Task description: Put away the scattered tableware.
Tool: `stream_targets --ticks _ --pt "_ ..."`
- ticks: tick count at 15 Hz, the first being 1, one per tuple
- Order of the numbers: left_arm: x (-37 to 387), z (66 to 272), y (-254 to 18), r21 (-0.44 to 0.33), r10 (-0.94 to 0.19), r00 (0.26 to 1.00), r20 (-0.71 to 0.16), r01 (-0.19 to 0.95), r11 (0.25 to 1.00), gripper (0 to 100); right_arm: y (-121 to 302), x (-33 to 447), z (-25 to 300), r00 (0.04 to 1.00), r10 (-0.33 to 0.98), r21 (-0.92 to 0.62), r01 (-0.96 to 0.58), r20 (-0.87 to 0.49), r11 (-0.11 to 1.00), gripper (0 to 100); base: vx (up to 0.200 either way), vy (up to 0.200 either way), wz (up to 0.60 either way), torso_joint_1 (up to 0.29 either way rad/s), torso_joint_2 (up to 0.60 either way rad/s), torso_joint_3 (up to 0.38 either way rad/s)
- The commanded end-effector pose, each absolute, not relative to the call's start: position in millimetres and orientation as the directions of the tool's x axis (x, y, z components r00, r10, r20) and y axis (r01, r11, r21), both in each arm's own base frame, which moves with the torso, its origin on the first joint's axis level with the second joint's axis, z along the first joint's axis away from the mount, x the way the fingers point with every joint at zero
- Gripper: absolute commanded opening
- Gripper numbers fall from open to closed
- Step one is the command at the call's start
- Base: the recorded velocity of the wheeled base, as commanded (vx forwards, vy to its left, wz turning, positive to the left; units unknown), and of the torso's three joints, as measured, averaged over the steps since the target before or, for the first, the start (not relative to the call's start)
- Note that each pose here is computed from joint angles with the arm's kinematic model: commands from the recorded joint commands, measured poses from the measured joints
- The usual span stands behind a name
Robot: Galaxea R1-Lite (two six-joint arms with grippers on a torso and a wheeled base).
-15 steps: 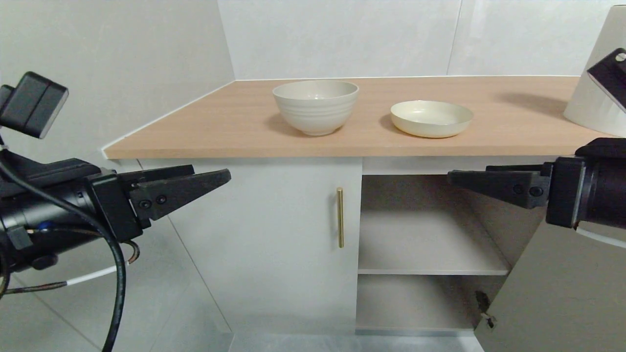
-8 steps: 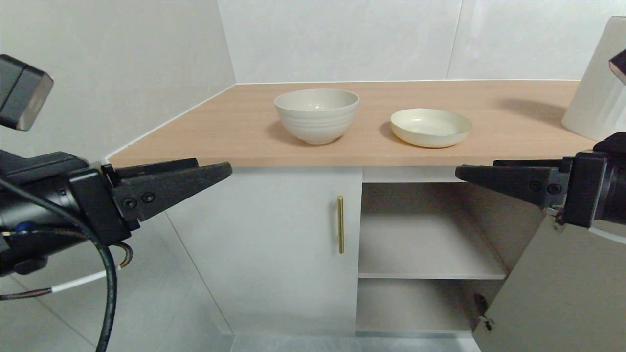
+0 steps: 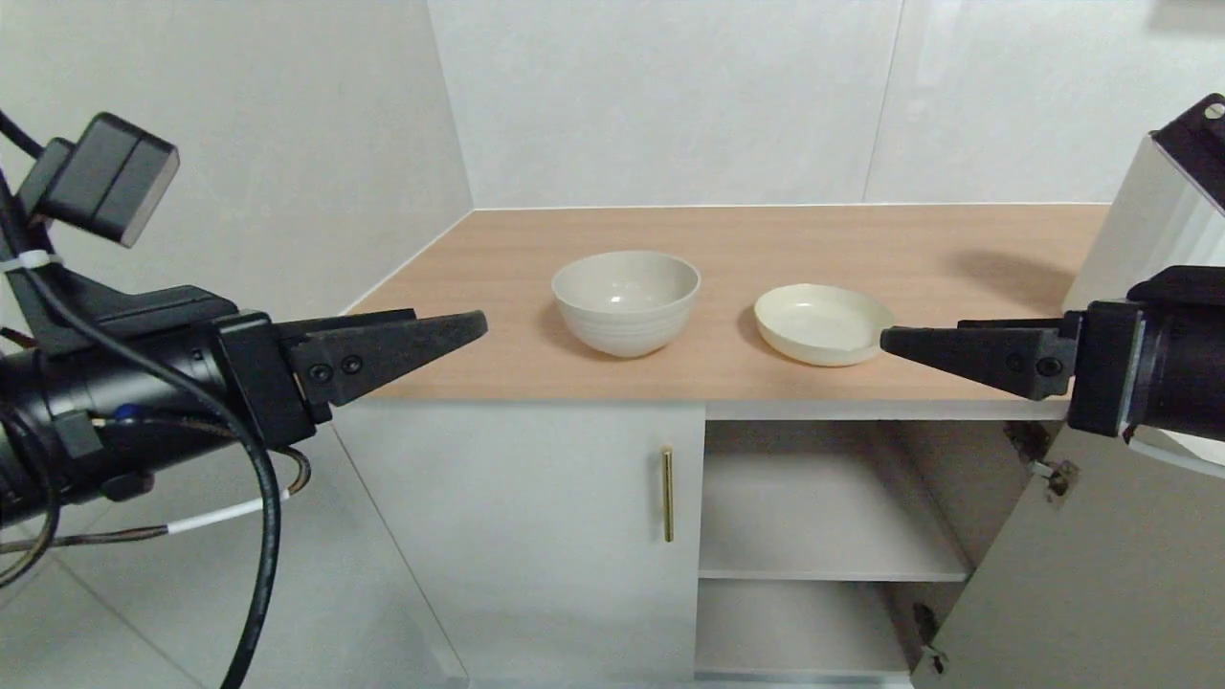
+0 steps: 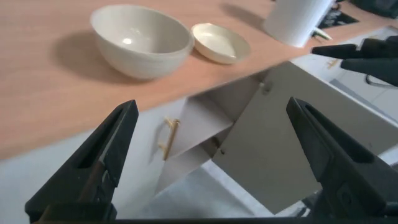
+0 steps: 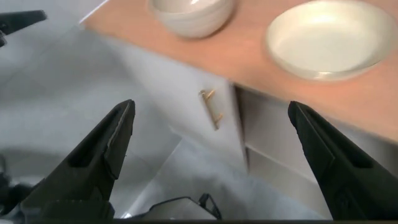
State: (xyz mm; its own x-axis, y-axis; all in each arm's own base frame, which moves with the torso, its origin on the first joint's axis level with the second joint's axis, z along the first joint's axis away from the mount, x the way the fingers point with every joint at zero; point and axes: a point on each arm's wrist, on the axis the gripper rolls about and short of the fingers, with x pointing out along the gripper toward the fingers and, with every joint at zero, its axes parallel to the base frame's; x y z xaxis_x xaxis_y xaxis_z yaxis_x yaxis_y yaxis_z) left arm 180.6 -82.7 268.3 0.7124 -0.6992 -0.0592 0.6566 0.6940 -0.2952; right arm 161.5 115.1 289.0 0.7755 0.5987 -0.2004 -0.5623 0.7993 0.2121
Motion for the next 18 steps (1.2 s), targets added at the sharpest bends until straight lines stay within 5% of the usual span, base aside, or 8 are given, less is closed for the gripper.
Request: stream_targets --ticks 1,6,10,14,18 --pt "202.9 263.6 -91.0 -0.31 -0.694 0.713 -0.095 0.642 0.702 100 117.7 173.2 284.1 0.783 0.582 0.213 -0.543 -0.222 0.812 100 0.0 0.0 0.0 0.246 -0.46 -0.271" --pt "258.0 281.0 -108.4 -0.378 -0.665 0.743 -0.076 0.595 0.709 100 123.8 215.5 288.1 0.831 0.511 0.216 -0.47 -0.219 0.856 100 0.0 0.0 0.0 0.1 -0.22 -0.124" --pt "299.7 274.5 -119.7 -0.383 -0.488 0.846 -0.215 0.387 0.839 100 127.1 259.1 290.8 0.858 0.346 0.302 -0.239 -0.38 0.923 100 0.0 0.0 0.0 0.0 0.0 0.0" --pt "320.1 258.5 -141.8 -0.42 -0.374 0.848 -0.376 0.204 0.884 100 133.1 284.2 274.0 0.885 0.207 0.246 -0.109 -0.417 0.963 100 0.0 0.0 0.0 0.0 0.0 0.0" --pt "342.5 234.0 -152.1 -0.411 -0.339 0.855 -0.392 0.166 0.896 100 134.0 288.0 273.8 0.908 0.171 0.242 -0.08 -0.384 0.967 100 0.0 0.0 0.0 0.0 0.0 0.0"
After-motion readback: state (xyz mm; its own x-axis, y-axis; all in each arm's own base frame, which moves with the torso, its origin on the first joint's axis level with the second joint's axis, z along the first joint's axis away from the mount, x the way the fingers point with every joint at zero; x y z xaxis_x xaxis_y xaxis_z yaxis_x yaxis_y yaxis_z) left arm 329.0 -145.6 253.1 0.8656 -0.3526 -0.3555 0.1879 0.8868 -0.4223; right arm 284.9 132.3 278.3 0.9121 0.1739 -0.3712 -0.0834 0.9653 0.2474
